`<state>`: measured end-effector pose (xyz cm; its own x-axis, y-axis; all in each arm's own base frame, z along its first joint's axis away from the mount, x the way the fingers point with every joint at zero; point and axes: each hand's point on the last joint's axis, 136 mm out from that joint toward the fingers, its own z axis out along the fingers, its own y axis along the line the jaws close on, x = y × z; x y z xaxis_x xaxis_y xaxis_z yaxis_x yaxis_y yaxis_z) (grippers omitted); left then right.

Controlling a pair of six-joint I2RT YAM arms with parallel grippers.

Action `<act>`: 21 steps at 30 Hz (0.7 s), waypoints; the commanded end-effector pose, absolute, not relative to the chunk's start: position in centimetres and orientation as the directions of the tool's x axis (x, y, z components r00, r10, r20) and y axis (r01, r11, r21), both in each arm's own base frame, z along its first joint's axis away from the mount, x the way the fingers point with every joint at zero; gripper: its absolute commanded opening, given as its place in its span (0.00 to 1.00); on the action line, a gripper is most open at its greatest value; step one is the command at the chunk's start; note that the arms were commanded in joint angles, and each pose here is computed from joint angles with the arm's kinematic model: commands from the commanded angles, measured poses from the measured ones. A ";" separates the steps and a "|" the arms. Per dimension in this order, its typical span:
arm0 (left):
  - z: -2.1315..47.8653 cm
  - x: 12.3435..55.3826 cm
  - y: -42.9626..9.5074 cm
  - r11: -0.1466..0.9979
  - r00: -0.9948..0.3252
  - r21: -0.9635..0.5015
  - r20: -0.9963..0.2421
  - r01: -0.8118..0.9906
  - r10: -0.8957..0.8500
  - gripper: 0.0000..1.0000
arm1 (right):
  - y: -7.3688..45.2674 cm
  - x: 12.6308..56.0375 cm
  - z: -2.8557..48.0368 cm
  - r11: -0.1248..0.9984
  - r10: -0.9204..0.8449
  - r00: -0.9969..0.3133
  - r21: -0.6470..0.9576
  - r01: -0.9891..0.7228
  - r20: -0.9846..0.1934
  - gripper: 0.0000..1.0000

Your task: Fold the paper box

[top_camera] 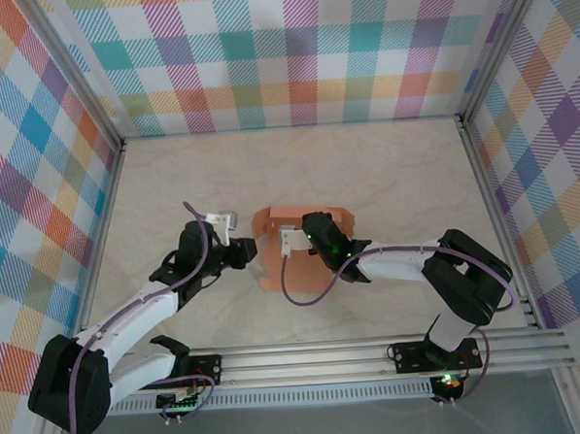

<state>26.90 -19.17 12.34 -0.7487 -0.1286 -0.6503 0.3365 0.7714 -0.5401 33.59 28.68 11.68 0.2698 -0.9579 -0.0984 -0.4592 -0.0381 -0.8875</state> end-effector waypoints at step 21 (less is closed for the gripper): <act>3.9 28.4 -21.4 0.816 -0.855 -0.564 -0.478 0.122 -0.202 0.00 | 29.1 32.9 11.4 -0.109 -0.948 0.315 -0.890 -0.442 -0.040 0.00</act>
